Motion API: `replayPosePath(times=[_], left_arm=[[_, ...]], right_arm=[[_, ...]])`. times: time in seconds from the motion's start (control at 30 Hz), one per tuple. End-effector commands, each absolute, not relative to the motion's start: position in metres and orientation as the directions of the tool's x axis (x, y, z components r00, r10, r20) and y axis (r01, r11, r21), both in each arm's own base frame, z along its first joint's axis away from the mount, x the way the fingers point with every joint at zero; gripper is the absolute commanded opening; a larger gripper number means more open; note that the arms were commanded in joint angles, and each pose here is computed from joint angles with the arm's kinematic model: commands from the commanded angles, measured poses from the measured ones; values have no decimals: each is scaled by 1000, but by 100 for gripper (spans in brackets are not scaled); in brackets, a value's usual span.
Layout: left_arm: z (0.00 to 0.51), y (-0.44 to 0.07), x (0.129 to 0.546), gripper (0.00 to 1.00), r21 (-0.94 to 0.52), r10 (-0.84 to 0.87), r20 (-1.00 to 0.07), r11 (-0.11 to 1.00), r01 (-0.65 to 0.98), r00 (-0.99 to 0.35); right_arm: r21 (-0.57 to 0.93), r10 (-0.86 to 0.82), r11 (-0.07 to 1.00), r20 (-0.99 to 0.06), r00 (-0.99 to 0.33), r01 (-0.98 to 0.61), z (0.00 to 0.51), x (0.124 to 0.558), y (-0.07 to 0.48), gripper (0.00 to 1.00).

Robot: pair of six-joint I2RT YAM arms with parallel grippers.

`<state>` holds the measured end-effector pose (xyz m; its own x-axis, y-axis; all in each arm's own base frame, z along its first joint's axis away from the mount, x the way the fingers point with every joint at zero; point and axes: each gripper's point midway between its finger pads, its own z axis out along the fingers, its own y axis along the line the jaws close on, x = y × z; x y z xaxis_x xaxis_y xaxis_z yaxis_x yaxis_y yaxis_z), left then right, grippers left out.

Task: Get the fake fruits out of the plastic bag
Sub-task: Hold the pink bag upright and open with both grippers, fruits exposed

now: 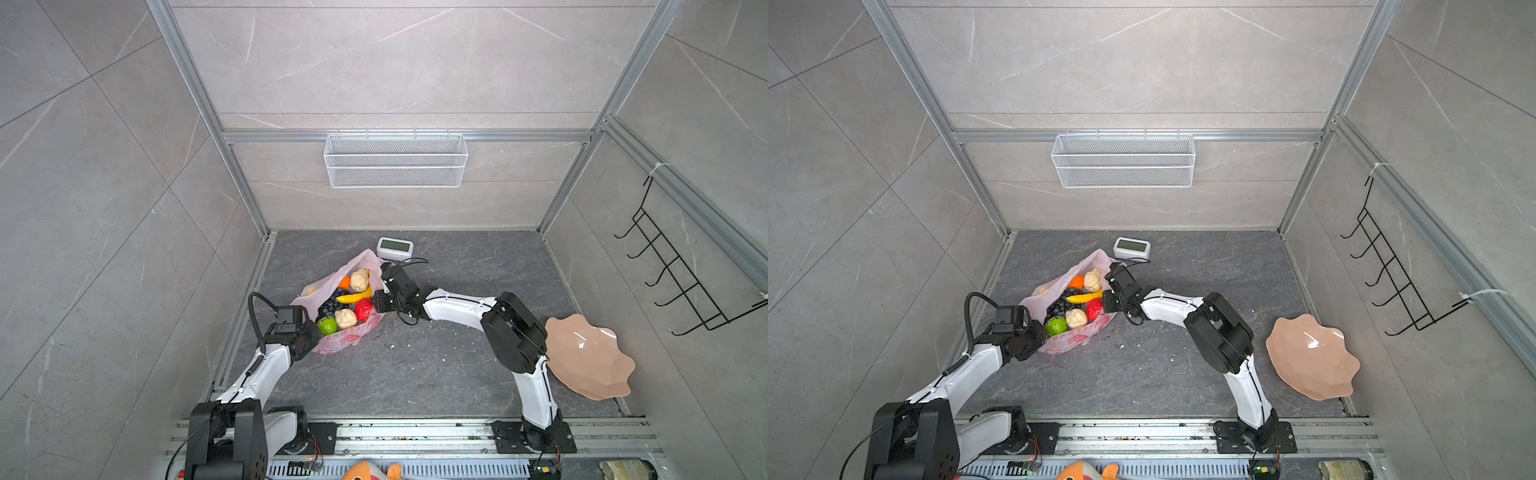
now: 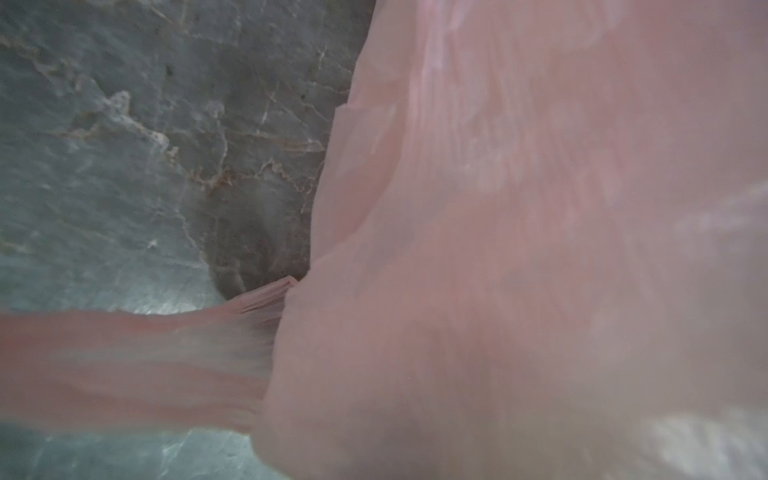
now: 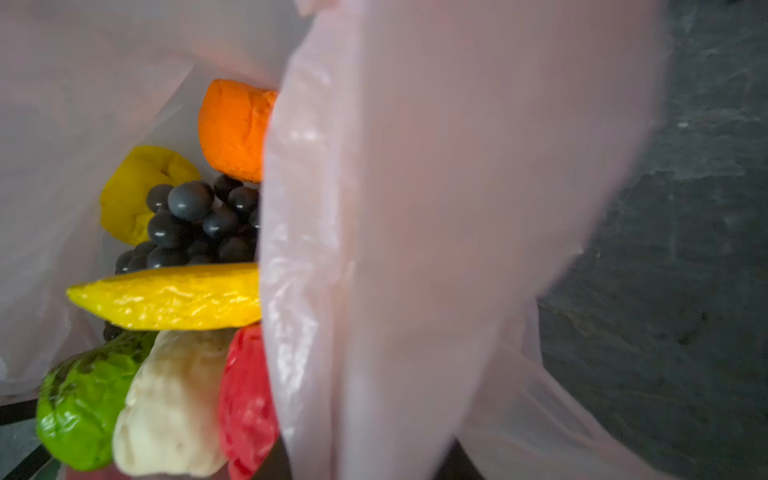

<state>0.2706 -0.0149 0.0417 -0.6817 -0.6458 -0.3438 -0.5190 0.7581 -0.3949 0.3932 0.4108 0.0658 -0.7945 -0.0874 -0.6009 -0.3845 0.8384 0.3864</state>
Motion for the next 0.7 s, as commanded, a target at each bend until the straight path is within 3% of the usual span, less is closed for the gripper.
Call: replayPosePath(times=[0.0,0.37,0.67], left_arm=[[63,-17,297,0,-432,-613,-430,784,-445,-663],[76,-15,328,0,-422,-558,-511,826,-374,-654],[74,-28,322,0,-377,-489,-526,868,-324,-696]], right_arm=[[392,-80,840,-594,-801,-375,62,409,413,36],[358,-123,842,-601,-790,-403,70,421,419,38],[337,-93,858,-639,-763,-387,110,404,389,58]])
